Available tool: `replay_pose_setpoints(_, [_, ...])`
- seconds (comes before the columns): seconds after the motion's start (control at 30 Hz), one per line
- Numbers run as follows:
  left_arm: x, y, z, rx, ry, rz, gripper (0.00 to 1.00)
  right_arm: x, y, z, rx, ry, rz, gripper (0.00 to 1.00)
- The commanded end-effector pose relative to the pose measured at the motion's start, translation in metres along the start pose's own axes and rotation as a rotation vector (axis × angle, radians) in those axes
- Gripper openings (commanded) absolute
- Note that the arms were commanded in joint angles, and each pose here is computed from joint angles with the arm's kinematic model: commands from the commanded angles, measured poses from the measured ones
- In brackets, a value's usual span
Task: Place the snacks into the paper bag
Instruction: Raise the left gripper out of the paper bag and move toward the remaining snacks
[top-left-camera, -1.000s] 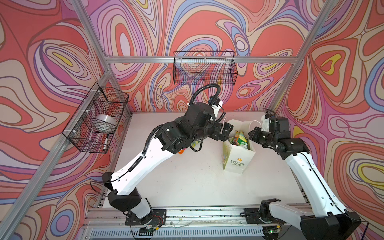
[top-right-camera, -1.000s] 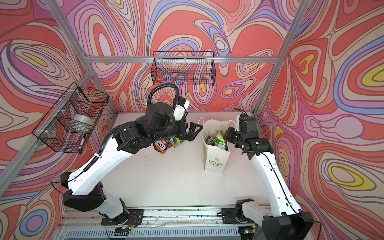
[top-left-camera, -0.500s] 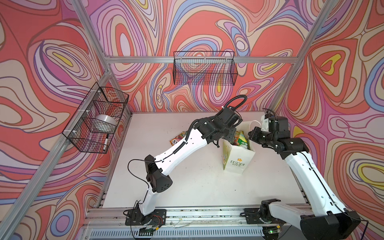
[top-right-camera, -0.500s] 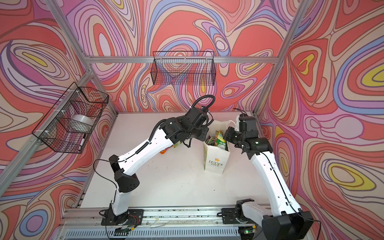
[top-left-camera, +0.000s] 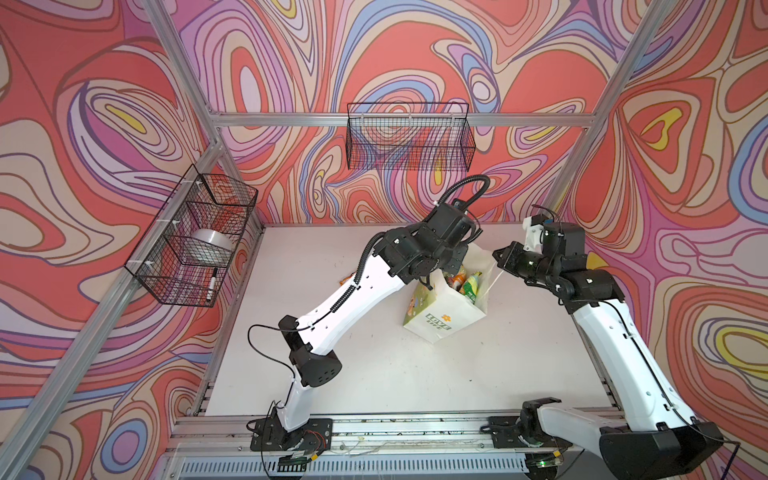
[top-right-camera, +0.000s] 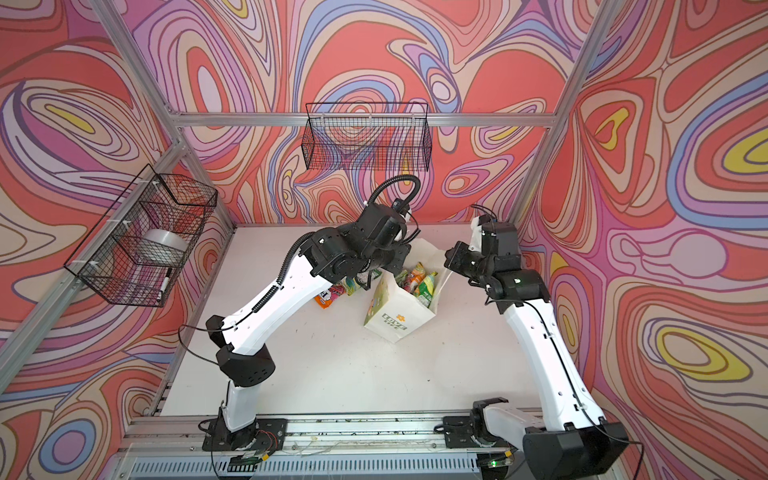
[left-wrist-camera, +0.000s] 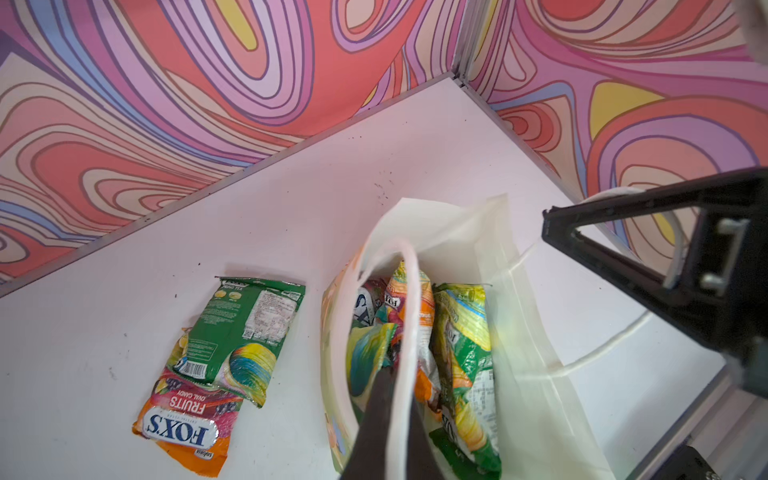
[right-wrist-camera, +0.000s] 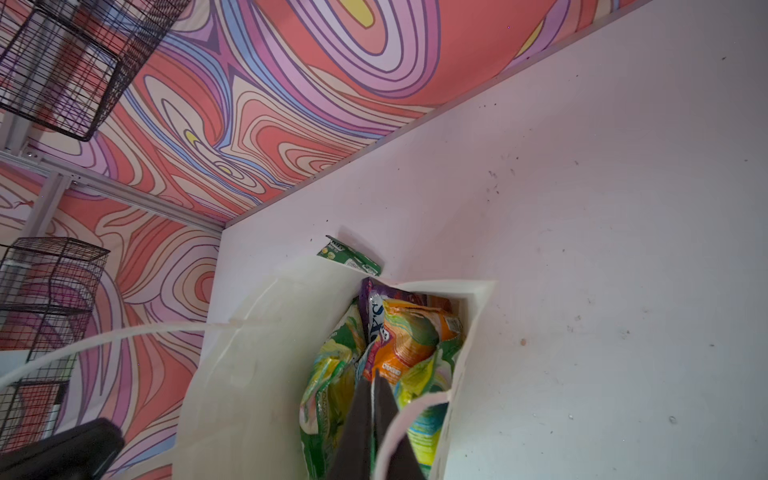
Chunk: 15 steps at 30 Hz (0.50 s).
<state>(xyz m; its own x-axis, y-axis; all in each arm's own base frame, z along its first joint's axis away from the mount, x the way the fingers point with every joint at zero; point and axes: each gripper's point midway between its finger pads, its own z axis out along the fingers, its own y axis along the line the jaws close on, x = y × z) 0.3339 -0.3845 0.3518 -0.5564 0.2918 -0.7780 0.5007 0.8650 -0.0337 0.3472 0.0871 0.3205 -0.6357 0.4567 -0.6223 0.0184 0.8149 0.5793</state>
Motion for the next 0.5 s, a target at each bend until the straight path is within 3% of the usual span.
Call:
replay_pose_setpoints(0.0, [-0.014, 0.015, -0.017, -0.025, -0.064, -0.04, 0.0, -0.006, 0.015, 0.011, -0.088, -0.014, 0.021, 0.0])
replay_pose_setpoints(0.23, [-0.002, 0.037, -0.02, -0.063, -0.063, -0.088, 0.0, -0.014, 0.029, 0.013, -0.123, -0.026, 0.021, 0.0])
replay_pose_setpoints(0.47, [-0.008, 0.042, -0.029, -0.014, -0.085, -0.132, 0.0, -0.037, 0.052, 0.008, -0.156, -0.048, -0.013, 0.0])
